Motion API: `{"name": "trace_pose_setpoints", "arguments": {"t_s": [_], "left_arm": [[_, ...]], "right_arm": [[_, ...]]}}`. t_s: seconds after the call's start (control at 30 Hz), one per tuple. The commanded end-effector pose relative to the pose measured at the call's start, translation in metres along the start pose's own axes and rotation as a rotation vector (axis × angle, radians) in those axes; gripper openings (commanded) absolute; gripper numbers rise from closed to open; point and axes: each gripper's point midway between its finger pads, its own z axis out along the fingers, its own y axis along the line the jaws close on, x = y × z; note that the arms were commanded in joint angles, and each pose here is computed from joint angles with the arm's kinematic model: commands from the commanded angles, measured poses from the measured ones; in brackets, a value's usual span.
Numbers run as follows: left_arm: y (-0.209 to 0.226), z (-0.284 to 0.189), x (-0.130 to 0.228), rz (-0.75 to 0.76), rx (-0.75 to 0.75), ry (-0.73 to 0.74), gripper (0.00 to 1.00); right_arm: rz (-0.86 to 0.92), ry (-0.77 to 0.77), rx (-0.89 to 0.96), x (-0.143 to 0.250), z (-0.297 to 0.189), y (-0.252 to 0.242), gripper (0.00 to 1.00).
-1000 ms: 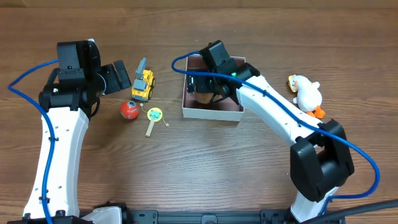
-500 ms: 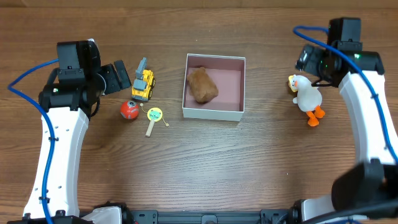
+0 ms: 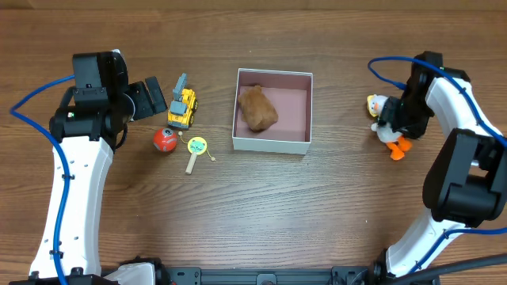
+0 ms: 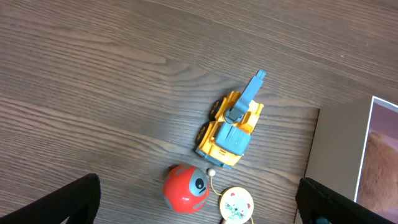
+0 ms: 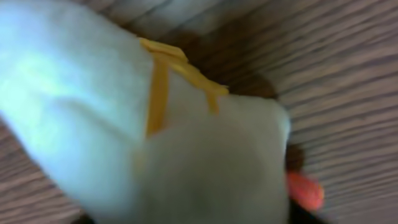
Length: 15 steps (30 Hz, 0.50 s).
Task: Pack container
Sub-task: 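Grasp the white plush duck with the right gripper, then place the duck into the box beside the bear and release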
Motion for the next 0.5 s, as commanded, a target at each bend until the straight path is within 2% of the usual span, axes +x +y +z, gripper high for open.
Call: {"name": "trace_pose_setpoints", "arguments": {"t_s": [0.0, 0.03, 0.17, 0.33, 0.47], "left_arm": [[-0.003, -0.003, -0.007, 0.020, 0.002, -0.017, 1.00], [-0.003, -0.003, -0.007, 0.020, 0.002, -0.017, 1.00], [-0.003, -0.003, -0.007, 0.020, 0.002, -0.017, 1.00], [-0.003, -0.003, -0.007, 0.020, 0.002, -0.017, 1.00], [-0.003, -0.003, -0.007, 0.020, 0.002, -0.017, 1.00]], "right_arm": [[0.061, -0.014, -0.039, 0.000, -0.014, 0.010, 0.31], [0.057, -0.067, -0.056, -0.003, -0.043, 0.022, 0.21], [0.064, -0.196, -0.130, 0.007, -0.118, 0.062, 0.04], [-0.121, -0.291, -0.305, 0.058, -0.180, 0.149, 0.04], [-0.238, -0.282, -0.363, 0.097, -0.173, 0.211, 0.04]]}}
